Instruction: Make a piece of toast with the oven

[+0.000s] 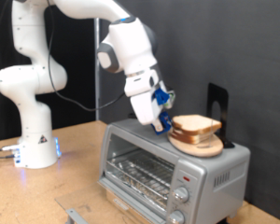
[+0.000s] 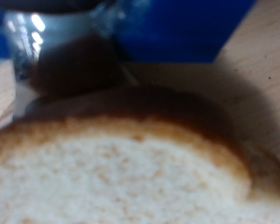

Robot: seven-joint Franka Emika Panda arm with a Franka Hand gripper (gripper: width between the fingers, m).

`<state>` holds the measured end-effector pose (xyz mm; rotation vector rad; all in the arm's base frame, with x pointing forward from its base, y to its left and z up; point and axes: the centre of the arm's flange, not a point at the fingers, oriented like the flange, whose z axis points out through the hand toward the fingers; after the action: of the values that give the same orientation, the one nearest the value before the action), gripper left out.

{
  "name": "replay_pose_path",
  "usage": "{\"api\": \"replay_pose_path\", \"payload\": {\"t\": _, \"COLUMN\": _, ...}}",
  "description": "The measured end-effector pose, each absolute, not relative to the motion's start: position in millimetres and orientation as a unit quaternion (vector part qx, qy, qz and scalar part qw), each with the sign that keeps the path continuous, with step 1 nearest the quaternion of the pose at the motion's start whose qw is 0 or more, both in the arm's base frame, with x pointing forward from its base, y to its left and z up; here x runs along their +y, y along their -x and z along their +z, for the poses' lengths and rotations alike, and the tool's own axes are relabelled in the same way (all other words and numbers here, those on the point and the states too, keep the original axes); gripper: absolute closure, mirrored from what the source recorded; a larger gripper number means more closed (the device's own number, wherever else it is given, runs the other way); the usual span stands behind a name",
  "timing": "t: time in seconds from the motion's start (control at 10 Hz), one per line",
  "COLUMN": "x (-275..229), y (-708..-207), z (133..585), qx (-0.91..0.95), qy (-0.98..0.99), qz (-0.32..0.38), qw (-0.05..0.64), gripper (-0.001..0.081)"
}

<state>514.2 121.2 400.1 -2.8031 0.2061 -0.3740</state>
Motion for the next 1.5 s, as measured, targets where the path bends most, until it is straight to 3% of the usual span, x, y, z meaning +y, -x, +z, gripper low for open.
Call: {"api": "replay_pose_path", "payload": {"t": 1.5, "x": 104, "y": -482, "z": 431, "qx": 0.062, "qy": 0.969, "qz": -0.144, "qw": 0.189, "gripper": 0.0405}}
